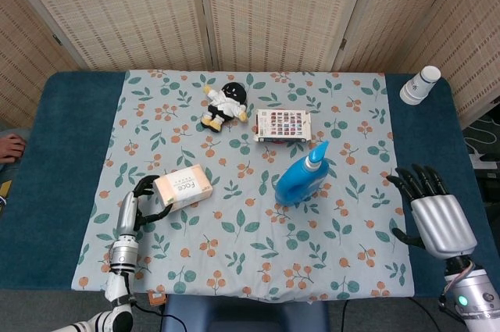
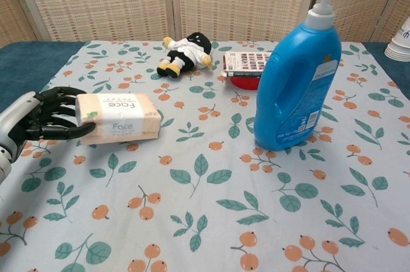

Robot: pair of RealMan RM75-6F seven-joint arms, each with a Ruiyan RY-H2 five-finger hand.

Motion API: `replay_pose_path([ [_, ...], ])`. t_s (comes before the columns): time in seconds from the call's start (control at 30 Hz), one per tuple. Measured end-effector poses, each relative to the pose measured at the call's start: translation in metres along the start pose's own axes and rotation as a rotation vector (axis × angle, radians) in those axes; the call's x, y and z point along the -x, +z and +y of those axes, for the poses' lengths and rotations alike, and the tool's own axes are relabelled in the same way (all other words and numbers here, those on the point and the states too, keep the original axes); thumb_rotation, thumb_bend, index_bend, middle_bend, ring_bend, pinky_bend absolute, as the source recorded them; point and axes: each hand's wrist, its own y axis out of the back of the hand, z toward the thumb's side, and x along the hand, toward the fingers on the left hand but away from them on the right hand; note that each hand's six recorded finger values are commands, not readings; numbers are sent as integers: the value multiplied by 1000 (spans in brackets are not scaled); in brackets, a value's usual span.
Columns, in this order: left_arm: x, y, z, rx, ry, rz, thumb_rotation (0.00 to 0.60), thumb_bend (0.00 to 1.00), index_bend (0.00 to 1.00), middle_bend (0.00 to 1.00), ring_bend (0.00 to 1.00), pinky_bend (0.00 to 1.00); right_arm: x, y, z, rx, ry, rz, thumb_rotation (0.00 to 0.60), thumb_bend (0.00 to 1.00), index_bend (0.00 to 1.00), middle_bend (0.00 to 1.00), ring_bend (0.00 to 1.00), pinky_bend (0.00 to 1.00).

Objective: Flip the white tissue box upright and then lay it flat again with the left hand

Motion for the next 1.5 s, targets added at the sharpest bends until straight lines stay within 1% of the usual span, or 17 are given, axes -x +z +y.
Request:
replay_pose_path([
  [0.17, 2, -4, 0, -2, -1, 10, 600, 235, 379, 496, 297, 304, 0, 0, 0, 0, 1, 0, 600, 115, 174, 107, 0, 57],
  [0.23, 2, -6, 0, -2, -5, 14, 600, 223, 342, 460, 272, 294, 0, 0, 0, -1, 1, 1, 600, 115, 174, 107, 0, 57],
  [0.3, 3, -7, -2, -1, -16, 21, 600, 190, 208, 357, 196, 251, 0, 0, 0, -1, 2, 1, 600, 115, 174, 107, 0, 57],
  [0.33, 3, -8, -2, -2, -24, 22, 600, 168, 111, 274, 130, 214, 0, 0, 0, -1, 1, 1, 600, 115, 174, 107, 0, 57],
  [0.37, 4, -8, -3, -2, -35, 20, 600, 152, 36, 192, 65, 178, -1, 0, 0, 0, 1, 1, 600, 115, 174, 107, 0, 57],
  [0.4, 4, -8, -4, -1, -43, 16, 600, 139, 4, 130, 27, 154, -1, 0, 0, 0, 1, 1, 600, 115, 174, 107, 0, 57],
  [0.47, 5, -9, -6, 11, -66, 16, 600, 121, 0, 28, 0, 110, -1, 1, 0, 1, 0, 2, 600, 115, 173, 107, 0, 57],
  [0.53, 5, -11, -7, 20, -87, 17, 600, 112, 0, 1, 0, 90, -1, 1, 1, 1, -1, 3, 600, 115, 174, 107, 0, 57],
  [0.6, 5, -11, -6, 19, -104, 13, 600, 108, 0, 0, 0, 78, -1, 1, 1, 2, -3, 3, 600, 115, 177, 107, 0, 57],
  [0.73, 6, -6, -5, 21, -117, -5, 600, 107, 0, 0, 0, 68, -1, 2, 2, 6, -5, 6, 600, 116, 180, 107, 0, 57],
  [1.03, 7, 8, 6, 16, -112, -41, 600, 107, 0, 0, 0, 69, -3, 3, 4, 11, -10, 11, 600, 116, 180, 107, 0, 57],
  [1.13, 9, 16, 15, 10, -109, -59, 600, 104, 0, 0, 0, 78, -3, 2, 6, 18, -16, 8, 600, 116, 180, 107, 0, 57],
  [1.23, 14, 29, 33, -15, -93, -95, 600, 102, 0, 0, 0, 81, -3, 0, 9, 26, -25, 5, 600, 115, 180, 107, 0, 57],
  [1.37, 18, 55, 72, -84, -62, -160, 600, 122, 0, 0, 0, 84, -4, 2, 11, 32, -25, 12, 600, 116, 180, 107, 0, 57],
  [1.43, 20, 69, 90, -130, -47, -189, 600, 183, 0, 0, 0, 90, -4, 4, 12, 34, -28, 20, 600, 115, 180, 107, 0, 57],
  [1.47, 20, 77, 101, -173, -36, -206, 600, 236, 10, 1, 0, 96, -5, 5, 13, 36, -31, 25, 600, 115, 180, 107, 0, 57],
  [1.5, 20, 81, 109, -210, -27, -215, 600, 268, 28, 5, 0, 101, -5, 6, 14, 37, -34, 30, 600, 115, 180, 107, 0, 57],
])
